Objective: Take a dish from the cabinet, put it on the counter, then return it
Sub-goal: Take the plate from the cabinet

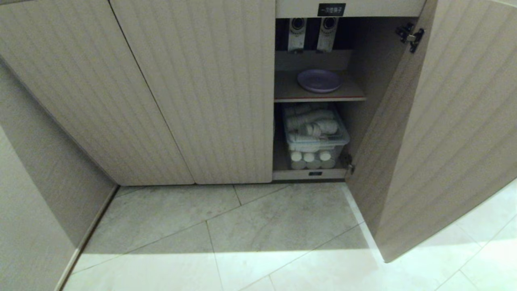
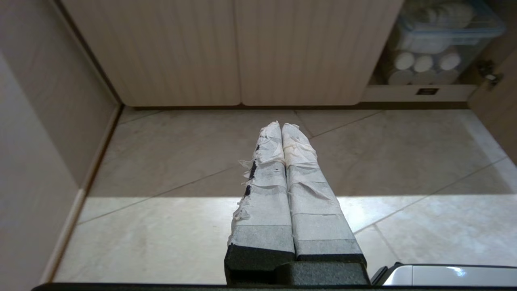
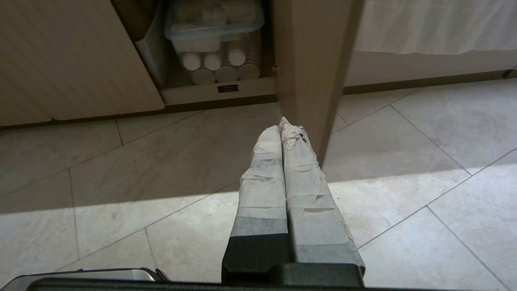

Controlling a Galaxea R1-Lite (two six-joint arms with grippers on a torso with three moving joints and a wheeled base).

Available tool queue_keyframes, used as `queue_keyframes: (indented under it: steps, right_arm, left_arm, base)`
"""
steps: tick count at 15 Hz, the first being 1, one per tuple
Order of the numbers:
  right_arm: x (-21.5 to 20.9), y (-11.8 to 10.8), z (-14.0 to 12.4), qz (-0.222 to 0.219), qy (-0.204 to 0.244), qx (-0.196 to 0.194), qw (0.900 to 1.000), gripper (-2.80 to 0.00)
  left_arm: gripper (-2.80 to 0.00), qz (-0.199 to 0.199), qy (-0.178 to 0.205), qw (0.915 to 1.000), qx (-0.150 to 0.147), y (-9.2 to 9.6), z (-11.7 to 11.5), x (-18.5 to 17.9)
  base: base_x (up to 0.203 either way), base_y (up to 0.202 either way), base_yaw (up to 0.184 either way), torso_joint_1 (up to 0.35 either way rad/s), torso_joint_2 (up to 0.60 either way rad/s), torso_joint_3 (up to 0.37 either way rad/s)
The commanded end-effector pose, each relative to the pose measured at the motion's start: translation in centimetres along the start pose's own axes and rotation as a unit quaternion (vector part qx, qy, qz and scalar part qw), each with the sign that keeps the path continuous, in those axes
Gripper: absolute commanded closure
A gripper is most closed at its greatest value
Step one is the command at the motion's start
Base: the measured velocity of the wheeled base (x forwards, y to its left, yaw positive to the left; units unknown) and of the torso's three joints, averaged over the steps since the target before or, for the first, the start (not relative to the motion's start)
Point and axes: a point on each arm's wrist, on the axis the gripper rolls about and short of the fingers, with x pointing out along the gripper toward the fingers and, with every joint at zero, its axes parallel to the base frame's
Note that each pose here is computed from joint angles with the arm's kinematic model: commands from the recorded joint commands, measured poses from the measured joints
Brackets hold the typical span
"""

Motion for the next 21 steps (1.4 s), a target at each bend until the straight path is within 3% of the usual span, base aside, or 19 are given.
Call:
queue_keyframes:
  steps: [1, 21]
  right_arm:
    - [0.01, 0.00, 0.01, 0.000, 0.000, 0.000, 1.000, 0.00]
    - [0.01, 0.00, 0.01, 0.000, 0.000, 0.000, 1.000, 0.00]
  left_arm:
    - [0.00, 0.000, 0.000, 1.0000, 0.000, 0.00, 0.00, 0.00]
    - [0.00, -0.001, 0.000, 1.0000, -0.001, 0.00, 0.00, 0.00]
  base:
    - [0.000, 0.184, 0.001, 0.002, 0.00, 0.002]
    - [0.000, 0.011, 0.000, 0.000, 0.00, 0.000]
